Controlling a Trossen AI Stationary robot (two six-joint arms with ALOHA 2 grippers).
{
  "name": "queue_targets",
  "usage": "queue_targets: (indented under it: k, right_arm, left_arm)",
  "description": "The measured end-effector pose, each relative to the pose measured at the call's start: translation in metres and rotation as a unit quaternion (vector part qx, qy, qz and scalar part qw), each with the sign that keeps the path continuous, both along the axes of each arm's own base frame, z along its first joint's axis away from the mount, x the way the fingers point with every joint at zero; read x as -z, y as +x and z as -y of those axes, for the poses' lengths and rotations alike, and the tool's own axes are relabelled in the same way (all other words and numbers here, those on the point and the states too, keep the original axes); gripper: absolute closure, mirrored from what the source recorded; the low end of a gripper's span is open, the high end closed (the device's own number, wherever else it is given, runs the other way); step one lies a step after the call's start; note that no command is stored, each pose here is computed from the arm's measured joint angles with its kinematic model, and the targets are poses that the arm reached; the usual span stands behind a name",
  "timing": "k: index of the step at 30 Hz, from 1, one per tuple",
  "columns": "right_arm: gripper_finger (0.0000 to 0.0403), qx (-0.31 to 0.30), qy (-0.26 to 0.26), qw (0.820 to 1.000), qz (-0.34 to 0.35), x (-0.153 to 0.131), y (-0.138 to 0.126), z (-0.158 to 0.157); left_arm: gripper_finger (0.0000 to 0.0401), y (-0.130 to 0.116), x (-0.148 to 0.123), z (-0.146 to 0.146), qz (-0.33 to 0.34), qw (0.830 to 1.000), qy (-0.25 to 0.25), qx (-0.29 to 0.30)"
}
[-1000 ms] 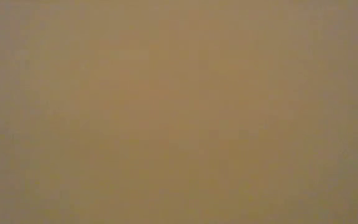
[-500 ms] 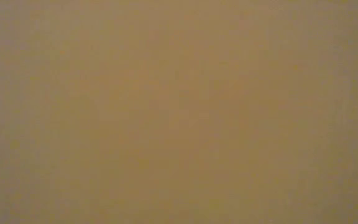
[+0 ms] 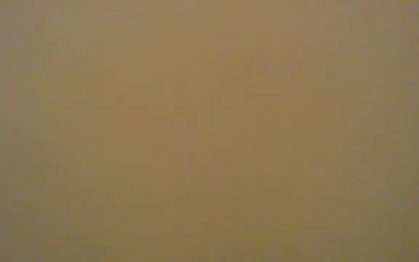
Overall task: Pick & Place USB Port
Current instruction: Put the blue charger cable into the yellow bin
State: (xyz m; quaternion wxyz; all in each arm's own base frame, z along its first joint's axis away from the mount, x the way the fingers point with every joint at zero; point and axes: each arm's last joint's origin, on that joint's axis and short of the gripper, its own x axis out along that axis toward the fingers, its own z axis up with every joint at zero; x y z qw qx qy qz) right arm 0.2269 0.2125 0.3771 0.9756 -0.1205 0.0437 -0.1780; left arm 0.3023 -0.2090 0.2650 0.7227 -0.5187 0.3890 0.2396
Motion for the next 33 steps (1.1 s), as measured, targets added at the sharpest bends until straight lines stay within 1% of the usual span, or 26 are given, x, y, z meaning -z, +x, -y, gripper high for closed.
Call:
queue_targets:
  k: [2,4,7,9,12,14,15,16,17,18,19,20,21,22,24,26,28,30,31,33]
  right_arm:
    - [0.0261,0.002,0.0,1.0,0.0,0.0,0.0,0.0]
    - [0.0261,0.005,0.006,1.0,0.002,0.0,0.0,0.0]
    - [0.0261,0.016,0.022,1.0,0.009,0.0,0.0,0.001]
    - [0.0261,0.017,0.034,0.999,0.012,0.001,0.0,0.001]
    - [0.0261,0.02,0.04,0.999,-0.01,0.012,-0.002,0.002]
    - [0.0261,0.01,0.035,0.998,-0.058,0.027,-0.005,0.006]
    - [0.0262,-0.005,0.046,0.995,-0.092,0.036,-0.008,0.008]
    - [0.0264,-0.022,0.069,0.988,-0.137,0.046,-0.012,0.011]
    - [0.0266,-0.035,0.107,0.975,-0.189,0.055,-0.015,0.015]
    - [0.027,-0.042,0.151,0.956,-0.247,0.063,-0.018,0.018]
    - [0.0273,-0.045,0.191,0.931,-0.308,0.072,-0.02,0.021]
    - [0.0277,-0.046,0.215,0.906,-0.362,0.08,-0.021,0.021]
    - [0.0281,-0.047,0.226,0.888,-0.399,0.087,-0.022,0.019]
    - [0.0284,-0.054,0.228,0.878,-0.418,0.091,-0.024,0.014]
    - [0.029,-0.061,0.229,0.876,-0.42,0.093,-0.029,0.007]
    - [0.0296,-0.057,0.234,0.879,-0.412,0.093,-0.032,0.003]
    - [0.0302,-0.03,0.236,0.884,-0.403,0.097,-0.031,0.003]
    - [0.0306,0.008,0.23,0.891,-0.392,0.103,-0.025,0.008]
    - [0.0308,0.025,0.226,0.896,-0.381,0.105,-0.021,0.011]
    - [0.0308,0.042,0.234,0.898,-0.369,0.107,-0.011,0.015]
  left_arm:
    - [0.0216,-0.011,-0.022,-0.012,0.033,0.999,0.035,-0.006]
    - [0.0228,-0.02,-0.049,-0.025,0.089,0.994,0.059,-0.018]
    - [0.0248,-0.036,-0.085,-0.042,0.166,0.982,0.091,-0.021]
    - [0.026,-0.042,-0.106,-0.049,0.222,0.97,0.096,-0.015]
    - [0.0274,-0.047,-0.124,-0.053,0.273,0.956,0.103,0.0]
    - [0.0281,-0.046,-0.129,-0.051,0.292,0.951,0.105,0.008]
    - [0.0284,-0.046,-0.129,-0.049,0.295,0.949,0.108,0.014]
    - [0.0286,-0.047,-0.128,-0.047,0.295,0.949,0.108,0.02]
    - [0.0288,-0.046,-0.126,-0.044,0.291,0.95,0.107,0.026]
    - [0.0289,-0.045,-0.123,-0.041,0.286,0.952,0.104,0.03]
    - [0.029,-0.042,-0.119,-0.039,0.279,0.954,0.101,0.033]
    - [0.029,-0.04,-0.114,-0.036,0.269,0.957,0.102,0.038]
    - [0.029,-0.039,-0.109,-0.033,0.258,0.96,0.103,0.044]
    - [0.029,-0.037,-0.105,-0.031,0.25,0.962,0.105,0.046]
    - [0.029,-0.036,-0.099,-0.029,0.233,0.966,0.104,0.042]
    - [0.029,-0.037,-0.089,-0.03,0.191,0.976,0.099,0.038]
    - [0.029,-0.039,-0.075,-0.034,0.126,0.986,0.101,0.032]
    - [0.0289,-0.037,-0.065,-0.037,0.083,0.991,0.098,0.024]
    - [0.0288,-0.037,-0.062,-0.038,0.073,0.992,0.099,0.024]
    - [0.0286,-0.037,-0.062,-0.037,0.071,0.992,0.096,0.026]
